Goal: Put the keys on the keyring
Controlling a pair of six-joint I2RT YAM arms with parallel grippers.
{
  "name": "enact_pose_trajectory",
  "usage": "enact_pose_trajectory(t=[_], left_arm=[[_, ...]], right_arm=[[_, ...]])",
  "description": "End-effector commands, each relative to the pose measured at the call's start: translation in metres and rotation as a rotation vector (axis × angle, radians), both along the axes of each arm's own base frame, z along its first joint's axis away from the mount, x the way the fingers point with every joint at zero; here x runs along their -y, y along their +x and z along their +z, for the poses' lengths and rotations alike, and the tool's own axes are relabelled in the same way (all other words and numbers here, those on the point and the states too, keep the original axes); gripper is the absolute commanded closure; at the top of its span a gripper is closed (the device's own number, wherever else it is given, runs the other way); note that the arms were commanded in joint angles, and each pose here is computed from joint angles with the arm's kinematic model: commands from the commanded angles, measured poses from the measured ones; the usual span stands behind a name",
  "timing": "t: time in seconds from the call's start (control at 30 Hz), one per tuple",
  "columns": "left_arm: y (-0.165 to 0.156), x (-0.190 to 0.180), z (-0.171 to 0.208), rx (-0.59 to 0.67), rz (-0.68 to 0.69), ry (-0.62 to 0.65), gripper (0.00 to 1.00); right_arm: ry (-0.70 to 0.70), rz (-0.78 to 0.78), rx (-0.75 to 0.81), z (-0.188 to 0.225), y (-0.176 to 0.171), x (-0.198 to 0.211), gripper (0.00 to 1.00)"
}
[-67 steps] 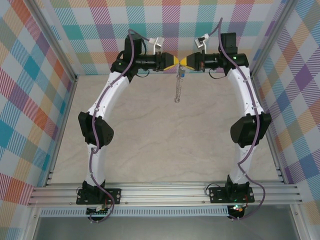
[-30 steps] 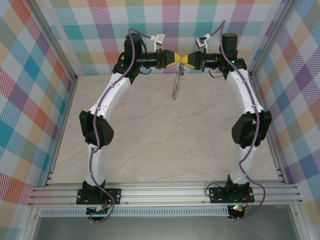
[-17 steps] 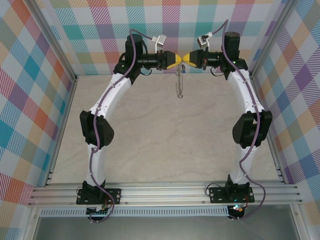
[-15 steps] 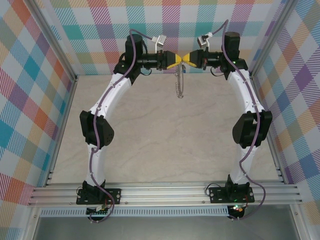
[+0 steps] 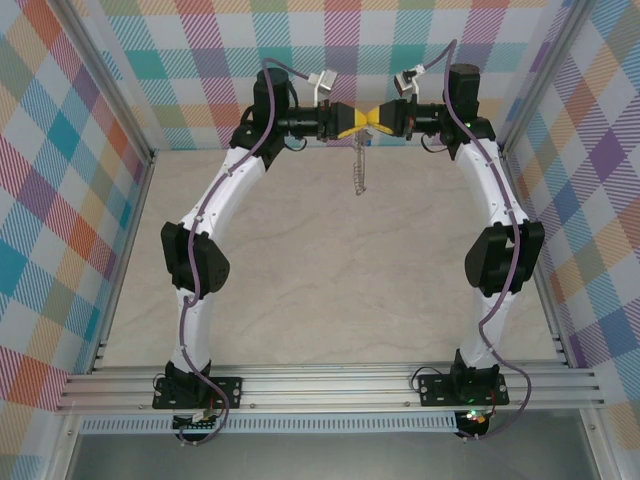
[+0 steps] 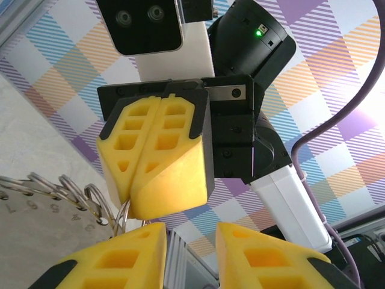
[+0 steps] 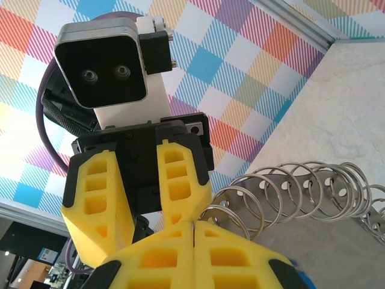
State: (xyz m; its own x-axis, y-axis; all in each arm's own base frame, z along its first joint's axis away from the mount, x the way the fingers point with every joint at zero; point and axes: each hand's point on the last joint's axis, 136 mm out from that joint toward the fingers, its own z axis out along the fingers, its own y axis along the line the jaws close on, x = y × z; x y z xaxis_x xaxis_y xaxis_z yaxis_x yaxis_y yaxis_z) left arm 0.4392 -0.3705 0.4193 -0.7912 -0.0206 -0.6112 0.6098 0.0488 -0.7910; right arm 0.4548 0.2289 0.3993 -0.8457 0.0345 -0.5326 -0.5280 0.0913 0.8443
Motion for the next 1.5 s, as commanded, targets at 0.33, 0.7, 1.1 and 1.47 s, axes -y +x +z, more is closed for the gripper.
enact_pose_trajectory(t=[0.33, 0.7, 1.1, 1.47], left_arm=[[-0.012, 0.004, 0.025, 0.079, -0.026, -0.035, 0.85], [0.014, -0.033, 0.030, 0.089, 0.131, -0.017, 0.59], [0.010, -0.022, 0.030, 0.071, 0.083, -0.049, 0.59], [-0.010, -0.003, 0.038, 0.086, -0.012, -0.076, 0.64]], right_arm=[[0.020, 0.034, 0.090, 0.030, -0.022, 0.001, 1.00], [0.026, 0.050, 0.108, 0.037, -0.029, 0.003, 1.00], [0.054, 0.076, 0.126, 0.049, -0.031, 0.002, 1.00], [0.054, 0.061, 0.113, 0.045, -0.025, 0.001, 1.00]])
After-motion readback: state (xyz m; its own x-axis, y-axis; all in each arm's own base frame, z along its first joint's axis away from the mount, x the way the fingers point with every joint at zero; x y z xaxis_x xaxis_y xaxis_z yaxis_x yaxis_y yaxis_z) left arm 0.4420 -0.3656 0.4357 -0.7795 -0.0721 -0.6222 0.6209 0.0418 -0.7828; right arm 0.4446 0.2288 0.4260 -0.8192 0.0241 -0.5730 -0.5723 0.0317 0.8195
